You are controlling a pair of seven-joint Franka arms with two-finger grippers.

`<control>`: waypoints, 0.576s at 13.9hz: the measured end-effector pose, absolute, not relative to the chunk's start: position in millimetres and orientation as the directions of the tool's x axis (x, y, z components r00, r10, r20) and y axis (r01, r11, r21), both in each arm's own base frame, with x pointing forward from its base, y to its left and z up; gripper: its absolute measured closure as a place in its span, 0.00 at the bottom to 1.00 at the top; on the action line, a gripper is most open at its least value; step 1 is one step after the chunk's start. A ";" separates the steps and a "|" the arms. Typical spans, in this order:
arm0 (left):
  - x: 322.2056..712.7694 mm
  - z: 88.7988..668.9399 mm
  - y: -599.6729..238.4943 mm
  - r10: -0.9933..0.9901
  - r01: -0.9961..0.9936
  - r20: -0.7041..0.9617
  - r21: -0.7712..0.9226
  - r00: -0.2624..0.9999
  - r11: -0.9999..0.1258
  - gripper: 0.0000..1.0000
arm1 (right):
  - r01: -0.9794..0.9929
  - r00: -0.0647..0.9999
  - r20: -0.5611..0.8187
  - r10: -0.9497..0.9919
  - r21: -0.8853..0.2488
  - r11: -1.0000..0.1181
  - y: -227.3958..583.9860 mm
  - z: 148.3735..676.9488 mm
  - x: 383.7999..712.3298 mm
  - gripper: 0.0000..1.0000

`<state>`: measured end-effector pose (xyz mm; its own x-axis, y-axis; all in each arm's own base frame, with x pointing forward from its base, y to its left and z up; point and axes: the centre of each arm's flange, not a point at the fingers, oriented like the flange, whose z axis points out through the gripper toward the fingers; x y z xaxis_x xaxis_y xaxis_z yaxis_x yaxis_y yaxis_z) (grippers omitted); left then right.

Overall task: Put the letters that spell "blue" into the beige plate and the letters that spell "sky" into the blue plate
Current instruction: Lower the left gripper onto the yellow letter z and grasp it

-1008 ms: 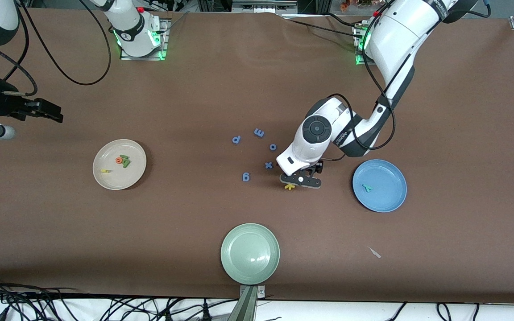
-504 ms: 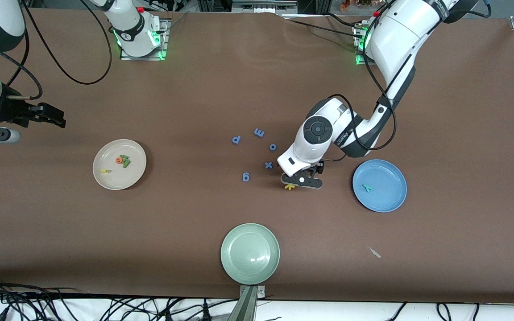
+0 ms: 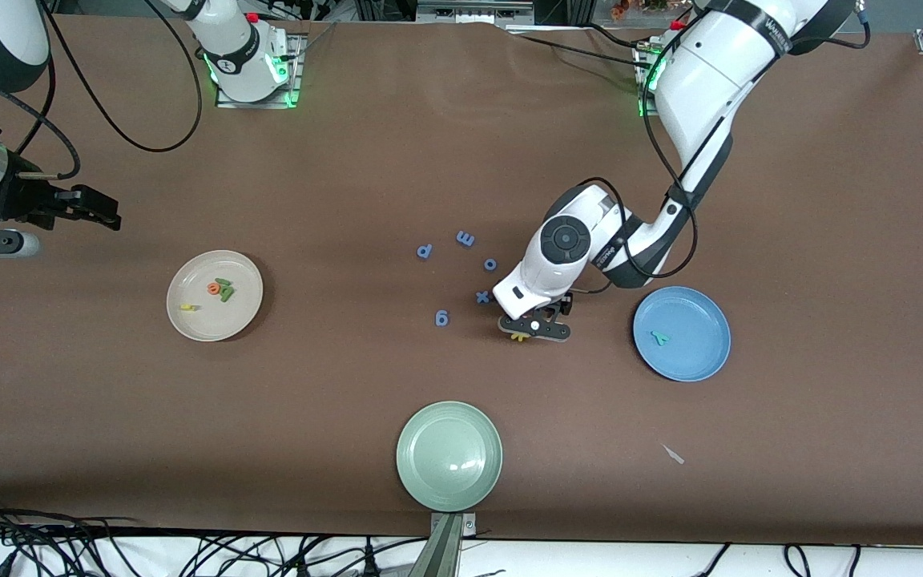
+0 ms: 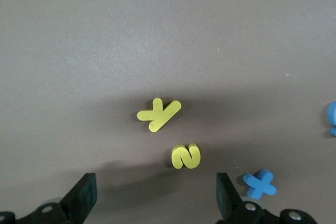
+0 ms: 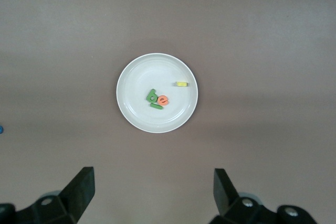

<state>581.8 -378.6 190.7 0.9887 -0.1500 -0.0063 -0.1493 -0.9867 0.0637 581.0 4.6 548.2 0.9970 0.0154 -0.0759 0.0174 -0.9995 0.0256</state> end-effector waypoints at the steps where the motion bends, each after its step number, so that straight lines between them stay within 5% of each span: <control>1: 581.1 186.7 -378.5 -0.152 -0.151 -0.009 0.063 0.988 -0.987 0.00 | 0.017 0.997 -0.073 0.015 0.026 -1.000 4.6 548.4 581.3 0.00; 8: 579.8 185.5 -380.7 -0.155 -0.154 -0.010 0.064 0.988 -0.986 0.00 | 0.017 0.997 -0.073 0.015 0.026 -1.000 4.6 548.2 581.5 0.00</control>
<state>579.8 -380.7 185.5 0.9879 -0.1549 -0.0098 -0.1540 -0.9860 0.0637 581.5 4.6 548.2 0.9972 0.0155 -0.0726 0.0174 -0.9995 0.0256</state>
